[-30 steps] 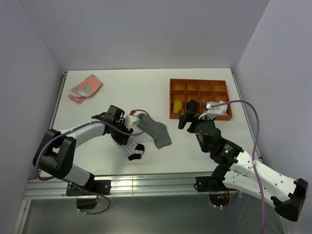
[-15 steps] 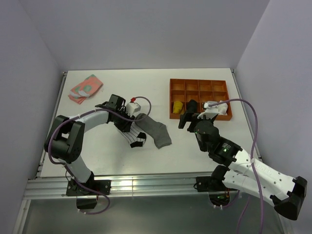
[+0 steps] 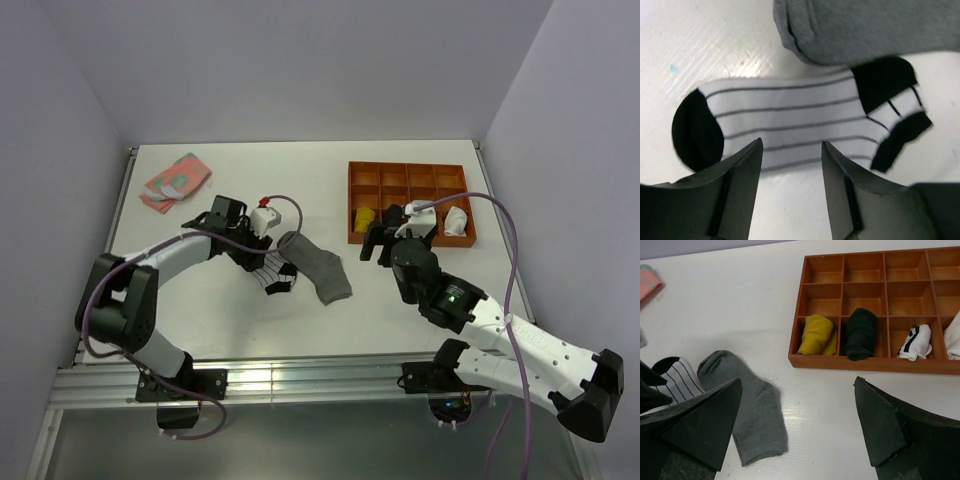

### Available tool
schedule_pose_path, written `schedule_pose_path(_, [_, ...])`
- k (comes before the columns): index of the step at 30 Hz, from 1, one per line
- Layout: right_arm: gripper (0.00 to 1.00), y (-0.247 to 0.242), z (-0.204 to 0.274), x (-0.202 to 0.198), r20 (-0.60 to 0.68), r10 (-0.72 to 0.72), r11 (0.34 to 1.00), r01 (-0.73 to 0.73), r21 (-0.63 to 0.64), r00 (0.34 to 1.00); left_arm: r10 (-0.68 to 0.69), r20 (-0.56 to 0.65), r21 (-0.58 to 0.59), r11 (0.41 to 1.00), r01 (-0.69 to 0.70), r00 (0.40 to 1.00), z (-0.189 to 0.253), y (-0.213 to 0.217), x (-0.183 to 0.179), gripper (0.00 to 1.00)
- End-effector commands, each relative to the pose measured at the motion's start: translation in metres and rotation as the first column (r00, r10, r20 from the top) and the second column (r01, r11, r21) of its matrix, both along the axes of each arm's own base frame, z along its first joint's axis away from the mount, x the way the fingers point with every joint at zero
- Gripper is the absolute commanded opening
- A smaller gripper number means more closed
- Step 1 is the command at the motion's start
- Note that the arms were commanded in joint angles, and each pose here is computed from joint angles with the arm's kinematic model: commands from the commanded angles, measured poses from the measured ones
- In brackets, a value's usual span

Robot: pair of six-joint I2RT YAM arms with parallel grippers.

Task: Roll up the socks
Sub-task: Adjust the sock at the center of the board.

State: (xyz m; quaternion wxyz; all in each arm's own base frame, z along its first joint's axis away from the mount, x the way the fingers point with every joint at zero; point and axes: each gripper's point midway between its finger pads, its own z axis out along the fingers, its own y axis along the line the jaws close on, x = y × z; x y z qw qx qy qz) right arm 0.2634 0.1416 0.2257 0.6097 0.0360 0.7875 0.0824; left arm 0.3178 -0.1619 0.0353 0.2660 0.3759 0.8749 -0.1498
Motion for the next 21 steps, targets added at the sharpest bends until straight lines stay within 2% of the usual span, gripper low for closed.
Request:
schedule_pose_path(1, [1.0, 0.004, 0.01, 0.005, 0.019, -0.012, 1.0, 0.011, 0.021, 1.0, -0.056, 0.146, -0.048, 0.997, 0.064, 0.988, 0.044, -0.005, -0.001, 0.57])
schedule_pose_path(4, [1.0, 0.004, 0.01, 0.004, 0.018, -0.012, 0.999, 0.011, 0.036, 1.0, -0.095, 0.202, -0.051, 0.993, 0.107, 0.975, 0.059, -0.016, -0.013, 0.58])
schedule_pose_path(10, [1.0, 0.002, 0.007, 0.002, 0.013, -0.016, 0.998, 0.015, 0.053, 1.0, -0.218, 0.212, -0.036, 0.972, 0.231, 0.953, 0.046, -0.057, -0.055, 0.59])
schedule_pose_path(21, [1.0, 0.0, 0.002, 0.0, 0.001, -0.021, 0.998, 0.021, 0.058, 1.0, -0.167, 0.18, -0.075, 0.98, 0.182, 0.97, 0.028, -0.074, -0.058, 0.57])
